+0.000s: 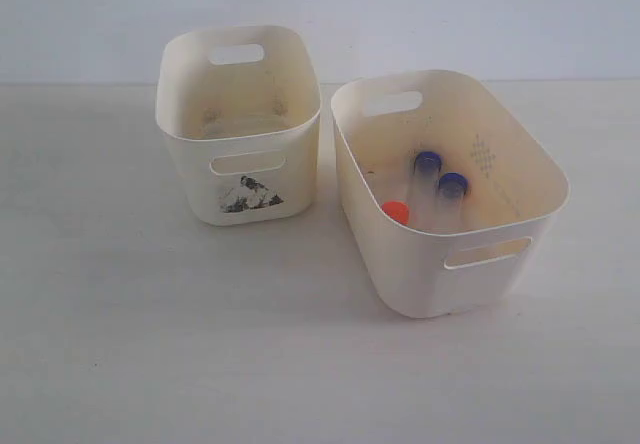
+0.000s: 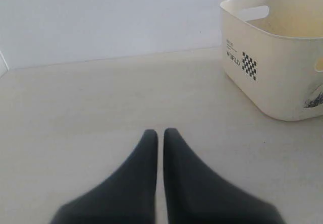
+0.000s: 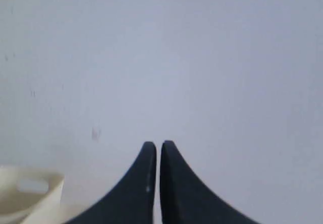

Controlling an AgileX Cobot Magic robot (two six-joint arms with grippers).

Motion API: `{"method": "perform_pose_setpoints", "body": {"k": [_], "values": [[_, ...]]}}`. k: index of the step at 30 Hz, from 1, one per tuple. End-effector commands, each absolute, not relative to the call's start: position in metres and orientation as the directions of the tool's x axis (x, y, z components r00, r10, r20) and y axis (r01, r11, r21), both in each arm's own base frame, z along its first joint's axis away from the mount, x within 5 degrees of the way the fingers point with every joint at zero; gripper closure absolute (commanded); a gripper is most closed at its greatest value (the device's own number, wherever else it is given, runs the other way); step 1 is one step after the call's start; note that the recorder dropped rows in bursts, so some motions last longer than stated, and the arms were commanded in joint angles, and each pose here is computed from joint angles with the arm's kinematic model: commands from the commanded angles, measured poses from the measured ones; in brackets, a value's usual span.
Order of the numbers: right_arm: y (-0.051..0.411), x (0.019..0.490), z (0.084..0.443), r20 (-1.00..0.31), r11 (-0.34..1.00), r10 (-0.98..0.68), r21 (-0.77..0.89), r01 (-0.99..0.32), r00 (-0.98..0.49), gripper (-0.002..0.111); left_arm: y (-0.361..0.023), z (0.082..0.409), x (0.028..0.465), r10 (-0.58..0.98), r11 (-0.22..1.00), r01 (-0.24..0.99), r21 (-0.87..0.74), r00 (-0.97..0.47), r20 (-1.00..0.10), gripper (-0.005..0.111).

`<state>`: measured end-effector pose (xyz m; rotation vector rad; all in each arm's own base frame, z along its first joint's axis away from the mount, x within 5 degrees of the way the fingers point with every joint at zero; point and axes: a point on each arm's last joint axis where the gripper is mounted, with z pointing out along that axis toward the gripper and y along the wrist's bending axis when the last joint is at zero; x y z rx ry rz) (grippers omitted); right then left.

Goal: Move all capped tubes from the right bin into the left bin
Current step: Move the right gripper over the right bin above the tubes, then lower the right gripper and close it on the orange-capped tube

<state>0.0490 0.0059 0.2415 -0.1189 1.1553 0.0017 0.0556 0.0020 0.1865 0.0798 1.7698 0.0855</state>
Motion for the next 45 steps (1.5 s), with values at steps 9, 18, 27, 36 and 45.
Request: {"method": "perform_pose_setpoints", "body": {"k": [9, 18, 27, 36, 45], "values": [[-0.005, 0.021, 0.317, -0.710, 0.999, 0.049, 0.049, -0.021, 0.703, 0.106, 0.002, 0.189, 0.056, 0.083, 0.996, 0.004, 0.084, -0.179, -0.980, 0.102], [0.022, 0.105, 0.385, -0.960, 0.971, -0.085, -0.019, -0.238, -0.267, 0.106, 0.002, 0.189, 0.056, 0.083, 0.996, 0.004, 0.084, -0.179, -0.980, 0.102], [0.037, 0.182, 0.386, -0.839, 0.950, -0.002, 0.169, -0.264, -0.545, 0.106, 0.002, 0.189, 0.056, 0.083, 0.996, 0.004, 0.084, -0.179, -0.980, 0.102], [0.088, 0.300, 0.349, -0.522, 0.947, -0.098, 0.212, -0.241, -0.847, 0.074, 0.002, 0.189, 0.056, 0.083, 0.996, 0.004, 0.084, -0.179, -0.980, 0.102], [0.123, 0.383, 0.268, -0.345, 0.985, 0.054, 0.174, -0.007, -0.937, 0.073, 0.002, 0.189, 0.056, 0.083, 0.996, 0.004, 0.084, -0.179, -0.980, 0.102]]}}
